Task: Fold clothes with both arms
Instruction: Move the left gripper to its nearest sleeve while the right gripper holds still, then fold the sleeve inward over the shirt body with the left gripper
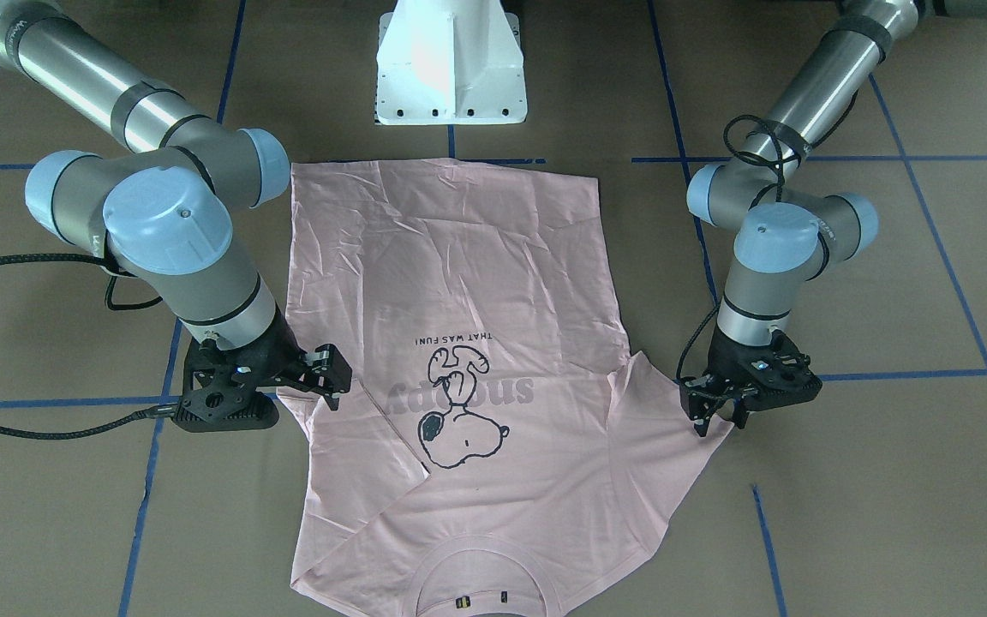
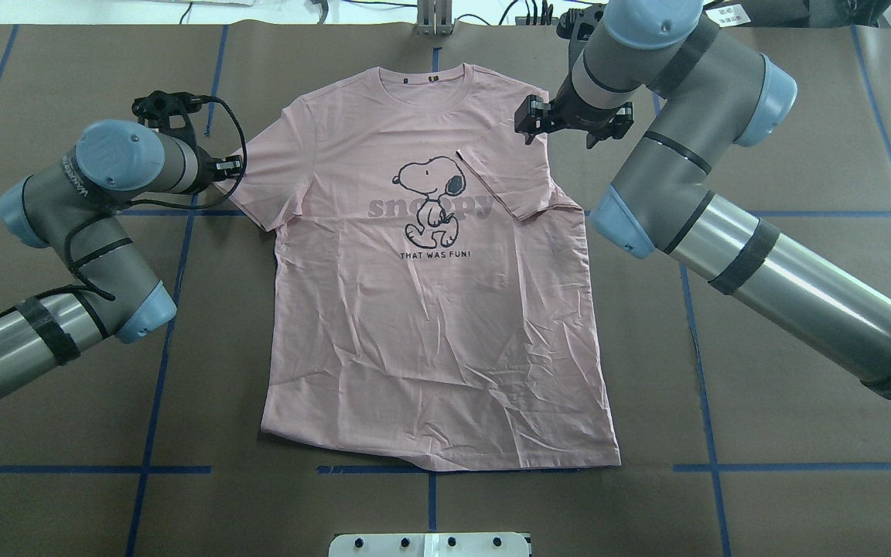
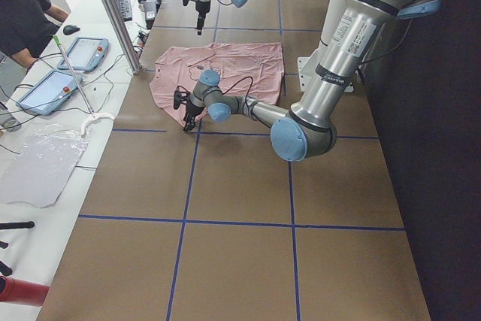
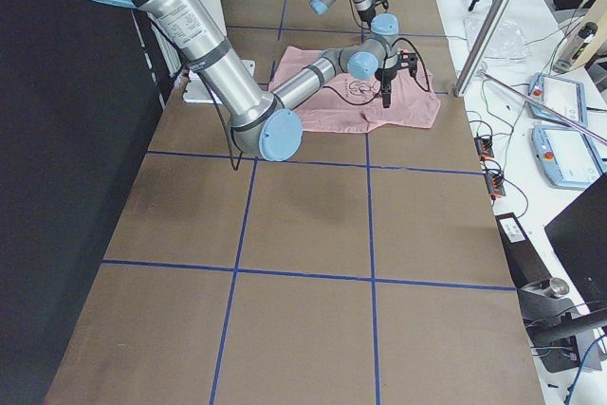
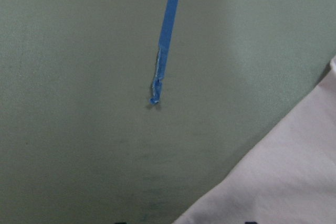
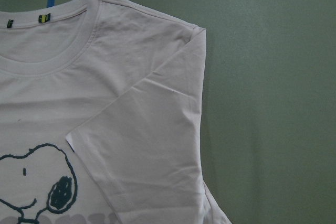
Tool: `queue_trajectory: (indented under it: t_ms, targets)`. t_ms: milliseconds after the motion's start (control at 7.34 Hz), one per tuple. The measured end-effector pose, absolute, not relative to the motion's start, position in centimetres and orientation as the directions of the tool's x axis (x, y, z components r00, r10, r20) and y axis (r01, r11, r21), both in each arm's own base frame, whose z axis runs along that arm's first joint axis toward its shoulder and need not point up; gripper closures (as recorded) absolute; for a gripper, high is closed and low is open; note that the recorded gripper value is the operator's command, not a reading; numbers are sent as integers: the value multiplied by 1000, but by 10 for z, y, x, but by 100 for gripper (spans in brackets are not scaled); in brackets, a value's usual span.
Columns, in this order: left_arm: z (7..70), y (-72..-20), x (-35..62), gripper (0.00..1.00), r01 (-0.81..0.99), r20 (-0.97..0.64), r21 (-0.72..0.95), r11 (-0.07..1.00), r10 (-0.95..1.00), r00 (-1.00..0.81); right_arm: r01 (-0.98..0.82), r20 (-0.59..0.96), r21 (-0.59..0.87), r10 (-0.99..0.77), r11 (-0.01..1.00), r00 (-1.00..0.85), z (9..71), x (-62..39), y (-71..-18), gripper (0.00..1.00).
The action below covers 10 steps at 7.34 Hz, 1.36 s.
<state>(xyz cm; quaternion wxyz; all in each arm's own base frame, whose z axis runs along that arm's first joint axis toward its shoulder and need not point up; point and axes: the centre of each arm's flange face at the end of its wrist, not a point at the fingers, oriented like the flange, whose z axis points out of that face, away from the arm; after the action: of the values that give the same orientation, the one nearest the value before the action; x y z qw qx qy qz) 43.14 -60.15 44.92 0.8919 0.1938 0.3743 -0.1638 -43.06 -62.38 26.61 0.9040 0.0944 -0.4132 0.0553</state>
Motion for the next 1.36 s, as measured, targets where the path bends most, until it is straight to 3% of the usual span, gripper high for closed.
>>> queue_trajectory:
  t_ms: [681, 1362]
  targets:
    - [421, -604, 434, 100, 426, -751, 248, 870, -105, 652, -176, 751, 120, 27, 977, 660, 275, -431, -623, 0]
    - [275, -603, 460, 100, 488, -790, 145, 861, -196, 581, -176, 748, 116, 30, 978, 663, 280, -430, -623, 0]
